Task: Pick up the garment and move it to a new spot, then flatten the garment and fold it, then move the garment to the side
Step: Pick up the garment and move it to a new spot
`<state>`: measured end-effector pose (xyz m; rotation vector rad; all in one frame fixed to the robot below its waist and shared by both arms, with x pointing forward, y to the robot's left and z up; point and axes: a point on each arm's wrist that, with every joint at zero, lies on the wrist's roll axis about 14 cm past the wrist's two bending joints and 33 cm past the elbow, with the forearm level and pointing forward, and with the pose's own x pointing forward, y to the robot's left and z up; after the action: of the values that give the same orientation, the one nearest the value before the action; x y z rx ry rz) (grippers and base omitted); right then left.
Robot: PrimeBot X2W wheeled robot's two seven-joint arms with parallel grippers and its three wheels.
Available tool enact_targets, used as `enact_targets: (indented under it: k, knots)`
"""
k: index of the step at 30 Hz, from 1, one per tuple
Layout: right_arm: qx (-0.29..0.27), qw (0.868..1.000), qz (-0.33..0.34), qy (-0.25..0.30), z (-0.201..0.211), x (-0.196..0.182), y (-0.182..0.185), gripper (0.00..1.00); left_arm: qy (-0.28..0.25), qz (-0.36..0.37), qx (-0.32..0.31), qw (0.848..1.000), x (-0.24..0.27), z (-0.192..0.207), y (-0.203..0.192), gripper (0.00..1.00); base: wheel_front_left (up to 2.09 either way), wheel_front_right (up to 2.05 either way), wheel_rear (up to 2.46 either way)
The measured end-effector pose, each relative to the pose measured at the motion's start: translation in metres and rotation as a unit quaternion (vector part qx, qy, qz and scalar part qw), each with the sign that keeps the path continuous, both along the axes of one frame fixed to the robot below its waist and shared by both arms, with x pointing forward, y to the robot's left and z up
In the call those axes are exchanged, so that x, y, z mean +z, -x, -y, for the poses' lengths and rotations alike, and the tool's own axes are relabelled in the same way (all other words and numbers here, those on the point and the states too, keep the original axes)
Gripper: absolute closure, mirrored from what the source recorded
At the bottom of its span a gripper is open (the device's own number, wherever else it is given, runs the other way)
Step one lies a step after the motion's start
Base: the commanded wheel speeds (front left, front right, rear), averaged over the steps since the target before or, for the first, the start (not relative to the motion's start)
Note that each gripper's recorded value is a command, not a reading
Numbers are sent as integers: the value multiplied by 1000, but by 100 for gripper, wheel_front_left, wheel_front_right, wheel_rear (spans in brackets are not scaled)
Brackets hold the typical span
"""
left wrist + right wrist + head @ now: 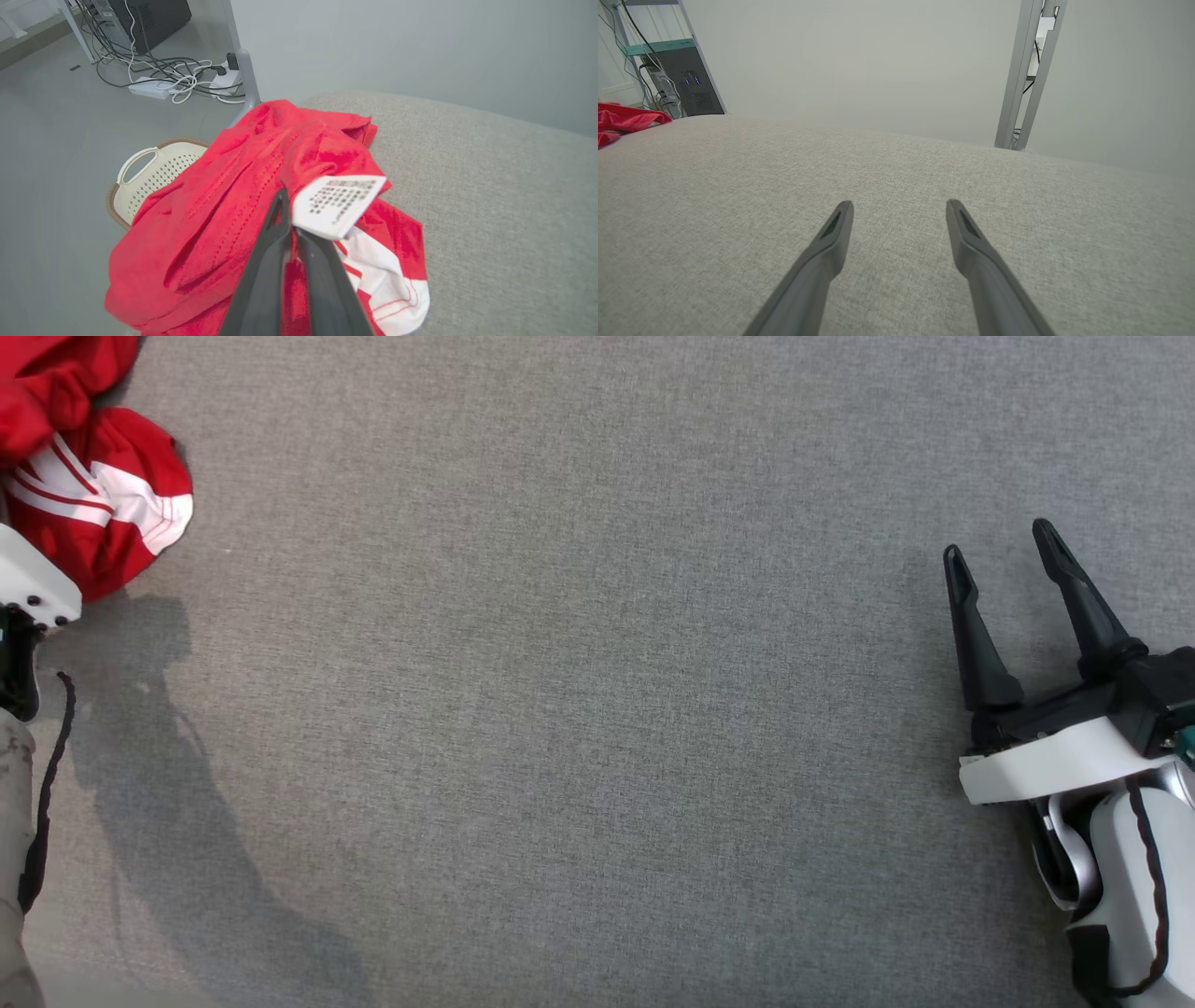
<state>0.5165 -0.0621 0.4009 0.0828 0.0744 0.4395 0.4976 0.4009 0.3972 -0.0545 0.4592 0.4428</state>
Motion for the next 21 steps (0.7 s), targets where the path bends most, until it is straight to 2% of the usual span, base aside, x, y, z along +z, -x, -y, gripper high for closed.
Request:
enact_targets:
  k: [8, 11, 21]
  knots:
    - [0, 1000, 11, -13, -8, 20, 8, 0, -36, 119, 14, 992, 65, -15, -2, 100, 0, 0, 0]
    - [-2, 999, 20, -24, -12, 35, 12, 0, -58, 182, 16, 981, 104, -18, 1, 100, 0, 0, 0]
    - [-23, 998, 49, -32, -2, 75, 39, 0, -90, 282, -10, 955, 147, 31, 65, 100, 0, 0, 0]
